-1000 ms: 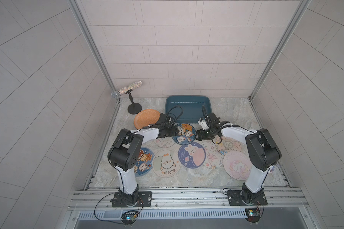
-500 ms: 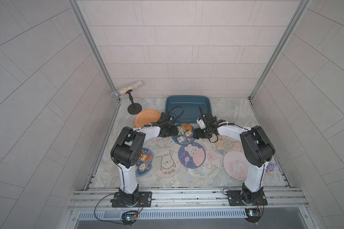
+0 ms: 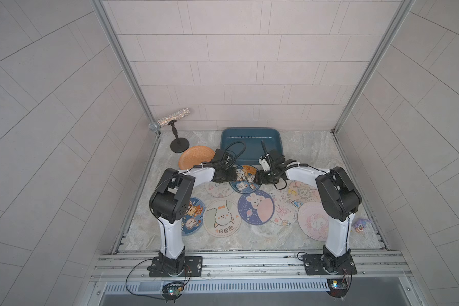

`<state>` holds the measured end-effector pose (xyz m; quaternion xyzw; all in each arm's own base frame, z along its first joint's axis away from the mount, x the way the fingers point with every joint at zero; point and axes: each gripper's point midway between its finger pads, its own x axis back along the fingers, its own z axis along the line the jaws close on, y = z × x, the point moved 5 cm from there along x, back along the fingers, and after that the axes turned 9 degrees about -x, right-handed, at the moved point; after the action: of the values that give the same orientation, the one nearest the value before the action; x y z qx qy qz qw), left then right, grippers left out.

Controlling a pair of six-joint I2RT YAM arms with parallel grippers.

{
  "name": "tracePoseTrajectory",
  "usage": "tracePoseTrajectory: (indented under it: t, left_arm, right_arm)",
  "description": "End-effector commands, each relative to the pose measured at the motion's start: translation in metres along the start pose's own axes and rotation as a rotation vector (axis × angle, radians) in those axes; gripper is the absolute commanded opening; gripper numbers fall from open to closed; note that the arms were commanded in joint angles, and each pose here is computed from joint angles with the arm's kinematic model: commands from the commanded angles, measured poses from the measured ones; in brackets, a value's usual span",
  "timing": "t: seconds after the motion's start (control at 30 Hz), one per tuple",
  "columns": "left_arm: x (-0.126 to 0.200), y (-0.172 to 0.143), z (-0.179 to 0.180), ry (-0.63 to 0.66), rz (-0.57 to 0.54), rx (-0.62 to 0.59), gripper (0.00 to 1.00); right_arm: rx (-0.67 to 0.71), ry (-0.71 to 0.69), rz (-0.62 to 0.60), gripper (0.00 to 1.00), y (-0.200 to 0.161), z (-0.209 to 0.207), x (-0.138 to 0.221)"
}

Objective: Put the coasters into the storage box
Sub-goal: Pick up the coaster from the center of the board.

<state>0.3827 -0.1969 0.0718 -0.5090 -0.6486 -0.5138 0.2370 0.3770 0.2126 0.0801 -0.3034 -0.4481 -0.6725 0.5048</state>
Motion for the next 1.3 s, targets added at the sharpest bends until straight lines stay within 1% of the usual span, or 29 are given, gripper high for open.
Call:
tracePoseTrajectory:
  t: [0.0,0.7,0.8,0.87,1.03,1.2,1.27]
  left_arm:
    - [-0.016,-0.026,-0.002,-0.015,0.121,0.0,0.58]
    - [-0.017,-0.028,-0.008,-0.035,0.13,-0.008,0.56]
    - [-0.017,-0.028,-0.008,-0.034,0.13,-0.009,0.53]
    - [-0.016,-0.028,-0.008,-0.032,0.127,-0.009,0.49]
    - [-0.009,-0.021,-0.011,-0.032,0.106,-0.015,0.34]
    - [0.005,-0.008,-0.02,-0.041,0.077,-0.027,0.12]
    - [0.014,-0.002,-0.024,-0.052,0.058,-0.034,0.05]
  right_arm:
    - [-0.022,-0.027,0.037,0.64,-0.008,-0.003,-0.012]
    - [-0.023,0.001,0.058,0.62,-0.012,0.012,-0.019]
    - [-0.023,0.0,0.057,0.61,-0.011,0.011,-0.019]
    - [-0.024,-0.001,0.058,0.61,-0.011,0.011,-0.019]
    - [-0.02,-0.004,0.044,0.61,-0.01,0.012,-0.013]
    - [-0.024,0.009,0.015,0.62,-0.005,0.013,0.002]
    - [-0.023,0.016,0.001,0.63,-0.003,0.012,0.011]
